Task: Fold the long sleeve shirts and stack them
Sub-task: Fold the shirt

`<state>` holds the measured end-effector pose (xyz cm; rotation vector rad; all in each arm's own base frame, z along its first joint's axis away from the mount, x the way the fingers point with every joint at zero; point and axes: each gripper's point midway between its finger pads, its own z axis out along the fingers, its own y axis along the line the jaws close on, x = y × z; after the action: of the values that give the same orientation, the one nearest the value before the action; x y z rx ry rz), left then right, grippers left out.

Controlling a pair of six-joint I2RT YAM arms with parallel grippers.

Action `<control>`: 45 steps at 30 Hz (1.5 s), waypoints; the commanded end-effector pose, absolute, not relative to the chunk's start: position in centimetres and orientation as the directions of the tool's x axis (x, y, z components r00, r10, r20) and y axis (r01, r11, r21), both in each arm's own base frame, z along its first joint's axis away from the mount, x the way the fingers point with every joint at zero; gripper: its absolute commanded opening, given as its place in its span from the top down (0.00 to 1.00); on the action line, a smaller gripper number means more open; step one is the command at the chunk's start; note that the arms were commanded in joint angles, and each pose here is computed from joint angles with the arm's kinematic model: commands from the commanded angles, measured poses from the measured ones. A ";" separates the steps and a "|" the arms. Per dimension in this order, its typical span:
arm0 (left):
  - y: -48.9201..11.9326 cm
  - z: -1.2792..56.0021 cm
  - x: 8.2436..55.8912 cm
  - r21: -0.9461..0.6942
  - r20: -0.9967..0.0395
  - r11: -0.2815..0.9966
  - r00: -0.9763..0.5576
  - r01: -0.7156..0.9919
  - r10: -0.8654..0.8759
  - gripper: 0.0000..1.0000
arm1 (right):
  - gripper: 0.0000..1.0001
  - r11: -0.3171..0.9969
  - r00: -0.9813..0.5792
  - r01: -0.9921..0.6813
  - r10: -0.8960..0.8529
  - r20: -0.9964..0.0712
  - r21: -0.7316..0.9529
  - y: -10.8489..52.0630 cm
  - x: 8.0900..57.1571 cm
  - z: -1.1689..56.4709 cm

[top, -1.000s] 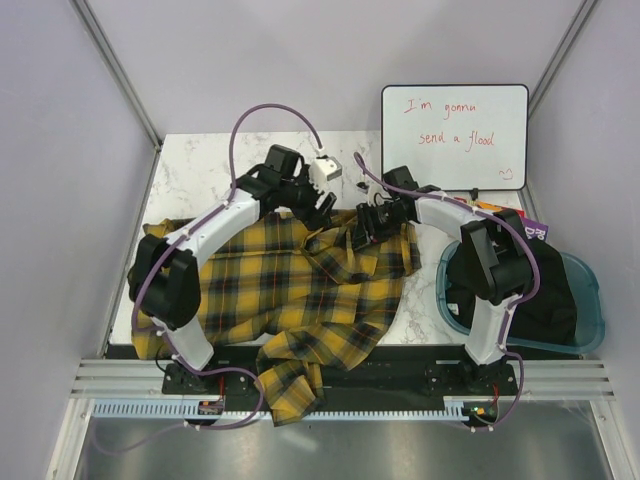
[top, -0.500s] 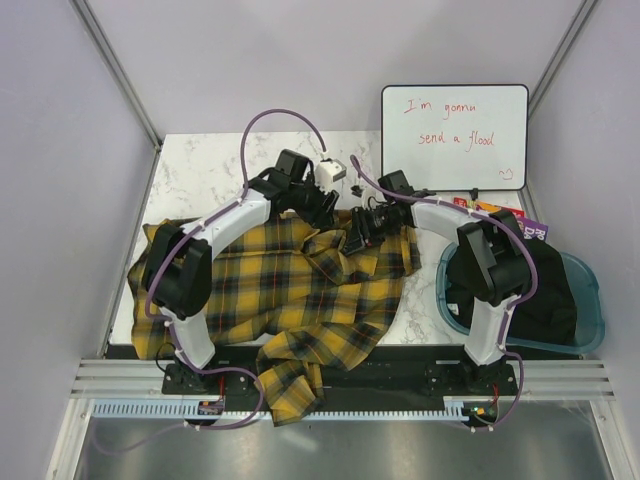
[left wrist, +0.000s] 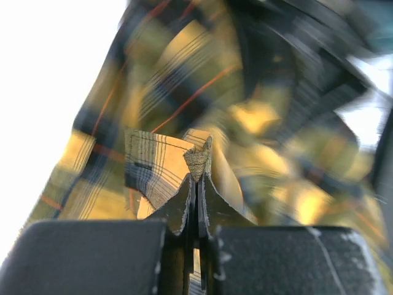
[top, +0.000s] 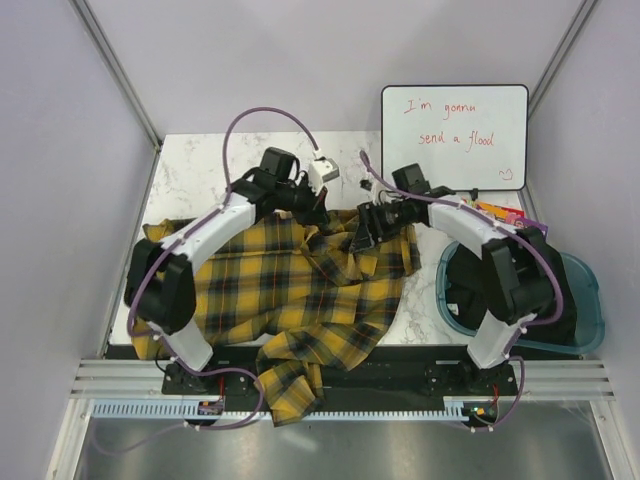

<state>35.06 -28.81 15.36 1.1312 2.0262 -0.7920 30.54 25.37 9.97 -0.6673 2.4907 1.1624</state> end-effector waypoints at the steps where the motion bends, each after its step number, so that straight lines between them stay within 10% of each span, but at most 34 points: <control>1: -29.7 28.2 27.6 -0.022 -0.955 0.081 -0.045 0.996 0.293 0.96 | 0.28 0.526 -0.550 -0.789 -0.379 -0.744 0.316 21.2 32.7 18.0; 16: -27.0 33.1 19.2 0.182 -0.983 0.036 0.182 0.983 0.016 0.88 | 0.02 0.251 0.174 -0.933 -0.313 -0.934 -0.258 23.1 25.0 30.8; 34: -25.3 34.6 14.2 0.139 -0.986 -0.012 0.137 0.990 -0.093 0.88 | 0.05 0.046 0.309 -0.940 -0.302 -0.902 -0.337 30.2 21.2 31.6; 37: -24.9 34.2 13.5 0.135 -0.987 -0.013 0.133 0.991 -0.095 0.88 | 0.19 0.047 0.299 -0.946 -0.268 -0.916 -0.322 31.3 21.0 33.1; 42: -24.0 33.4 15.0 0.087 -0.992 0.145 0.099 0.986 -0.078 0.85 | 0.96 0.041 0.288 -0.952 -0.210 -0.934 -0.303 31.9 19.7 35.7; 45: -23.5 33.2 15.6 0.043 -0.994 0.219 0.063 0.975 -0.085 0.80 | 1.00 0.041 0.258 -0.962 -0.176 -0.950 -0.269 32.3 18.9 36.9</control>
<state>14.25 -24.29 33.42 1.1419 1.0981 -1.0948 20.16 31.63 32.26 -1.4636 1.2522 0.8162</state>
